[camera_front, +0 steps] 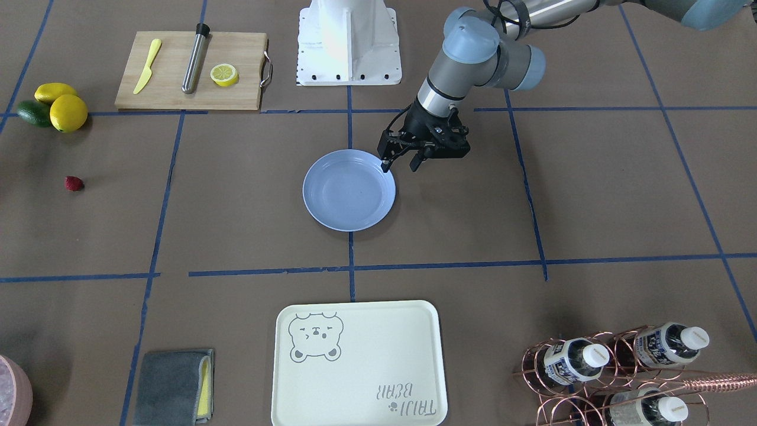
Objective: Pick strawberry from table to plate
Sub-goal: 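Release the plate and retract the left arm while the right arm reaches out, then lower the right gripper onto the red strawberry and grasp it, then carry the strawberry with the right gripper over the light-blue plate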
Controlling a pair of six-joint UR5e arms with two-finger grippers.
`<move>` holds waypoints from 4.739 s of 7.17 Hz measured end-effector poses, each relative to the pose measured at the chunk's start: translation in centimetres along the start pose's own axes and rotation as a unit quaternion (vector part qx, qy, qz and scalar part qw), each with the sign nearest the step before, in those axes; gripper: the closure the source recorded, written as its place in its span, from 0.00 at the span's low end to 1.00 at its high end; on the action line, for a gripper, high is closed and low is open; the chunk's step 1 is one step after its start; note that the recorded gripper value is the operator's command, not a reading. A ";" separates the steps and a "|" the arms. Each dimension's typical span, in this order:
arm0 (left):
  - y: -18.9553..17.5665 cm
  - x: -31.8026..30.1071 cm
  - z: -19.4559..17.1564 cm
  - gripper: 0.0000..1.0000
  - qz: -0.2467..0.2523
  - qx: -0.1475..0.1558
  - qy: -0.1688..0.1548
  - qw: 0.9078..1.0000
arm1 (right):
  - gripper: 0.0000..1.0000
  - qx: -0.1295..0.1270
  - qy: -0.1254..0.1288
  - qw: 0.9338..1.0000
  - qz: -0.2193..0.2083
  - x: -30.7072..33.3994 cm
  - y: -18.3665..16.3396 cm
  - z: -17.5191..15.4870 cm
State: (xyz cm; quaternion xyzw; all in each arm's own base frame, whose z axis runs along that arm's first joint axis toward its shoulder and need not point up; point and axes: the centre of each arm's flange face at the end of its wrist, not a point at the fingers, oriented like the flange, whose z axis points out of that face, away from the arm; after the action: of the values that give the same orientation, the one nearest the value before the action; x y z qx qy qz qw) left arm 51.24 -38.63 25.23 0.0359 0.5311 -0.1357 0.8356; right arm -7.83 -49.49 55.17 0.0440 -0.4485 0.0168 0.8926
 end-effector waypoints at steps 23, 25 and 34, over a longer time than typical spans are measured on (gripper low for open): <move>-9.9 -1.0 -10.4 0.00 0.022 0.051 -0.013 0.998 | 0.59 -0.063 0.095 0.991 -0.072 -5.6 9.7 14.6; -9.8 -0.9 -10.5 0.00 0.023 0.050 -0.012 0.998 | 1.00 -0.063 0.096 0.991 -0.072 -5.6 9.8 14.6; -16.6 -10.9 -13.1 0.00 0.149 0.066 -0.101 0.981 | 1.00 -0.049 0.031 0.997 -0.052 -22.3 3.1 3.6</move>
State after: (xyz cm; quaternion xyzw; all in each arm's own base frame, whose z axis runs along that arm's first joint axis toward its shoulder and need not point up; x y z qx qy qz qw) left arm 31.03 -49.90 30.72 0.1559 0.4224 -0.0477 0.8916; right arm -24.20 -46.57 39.62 0.0230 -0.4177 -0.0500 0.9069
